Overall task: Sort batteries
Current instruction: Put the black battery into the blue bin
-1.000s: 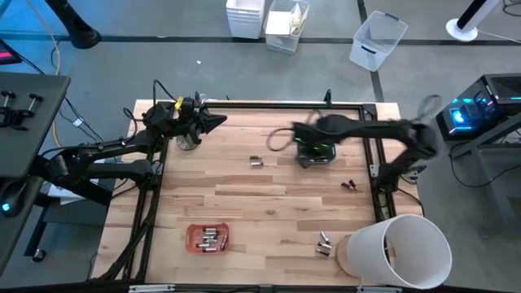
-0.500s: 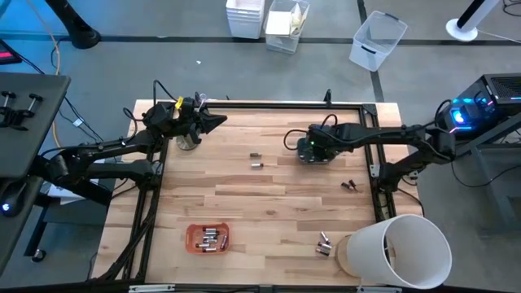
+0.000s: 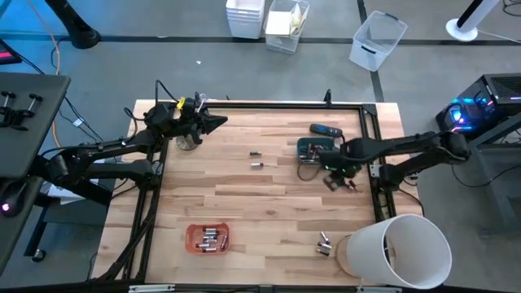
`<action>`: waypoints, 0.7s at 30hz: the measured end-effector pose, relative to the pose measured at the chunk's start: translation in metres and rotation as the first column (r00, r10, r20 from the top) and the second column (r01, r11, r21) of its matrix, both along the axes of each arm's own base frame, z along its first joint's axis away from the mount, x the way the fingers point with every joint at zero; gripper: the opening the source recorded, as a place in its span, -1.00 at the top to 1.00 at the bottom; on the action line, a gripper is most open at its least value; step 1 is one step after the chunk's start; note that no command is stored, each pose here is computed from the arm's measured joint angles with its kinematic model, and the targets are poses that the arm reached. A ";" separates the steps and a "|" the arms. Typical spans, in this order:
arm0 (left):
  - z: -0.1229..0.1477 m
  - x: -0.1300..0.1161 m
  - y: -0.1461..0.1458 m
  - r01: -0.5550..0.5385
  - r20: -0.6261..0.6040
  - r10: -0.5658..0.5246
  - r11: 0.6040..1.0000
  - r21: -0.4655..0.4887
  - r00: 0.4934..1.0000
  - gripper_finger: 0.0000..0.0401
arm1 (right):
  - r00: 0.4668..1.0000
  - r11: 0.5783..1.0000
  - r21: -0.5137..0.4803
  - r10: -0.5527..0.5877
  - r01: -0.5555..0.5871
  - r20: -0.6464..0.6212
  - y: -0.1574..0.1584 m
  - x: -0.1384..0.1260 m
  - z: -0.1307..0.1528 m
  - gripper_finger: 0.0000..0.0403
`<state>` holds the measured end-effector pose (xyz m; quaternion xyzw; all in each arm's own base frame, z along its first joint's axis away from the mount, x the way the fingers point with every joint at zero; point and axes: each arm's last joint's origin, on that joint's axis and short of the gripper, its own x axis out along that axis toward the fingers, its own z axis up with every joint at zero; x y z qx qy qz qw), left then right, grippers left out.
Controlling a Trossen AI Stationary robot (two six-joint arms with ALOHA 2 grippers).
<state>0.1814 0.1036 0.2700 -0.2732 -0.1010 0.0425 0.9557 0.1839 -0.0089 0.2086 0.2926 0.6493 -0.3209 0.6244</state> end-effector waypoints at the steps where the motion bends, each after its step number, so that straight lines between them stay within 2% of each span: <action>1: 0.000 0.000 0.000 -0.003 -0.002 0.003 1.000 0.005 1.000 1.00 | 1.000 1.000 0.003 0.012 -0.012 -0.008 0.004 -0.005 -0.003 -0.01; 5: -0.001 -0.001 0.002 -0.022 -0.011 0.022 1.000 -0.005 1.000 1.00 | 0.998 0.998 0.055 0.042 -0.040 -0.039 0.012 -0.016 -0.027 0.01; 8: -0.001 -0.001 0.003 -0.028 -0.009 0.027 0.999 -0.017 1.000 1.00 | 0.998 0.998 0.052 0.042 -0.040 -0.052 0.012 -0.020 -0.042 0.01; 12: -0.001 -0.002 0.004 -0.032 -0.009 0.032 0.999 -0.023 0.999 1.00 | 0.997 0.998 0.026 0.053 -0.052 -0.053 0.009 -0.021 -0.050 0.01; 21: -0.002 -0.002 0.004 -0.040 -0.016 0.040 0.999 -0.029 0.999 1.00 | 0.992 0.992 0.044 0.119 -0.117 -0.047 0.009 -0.028 -0.067 0.01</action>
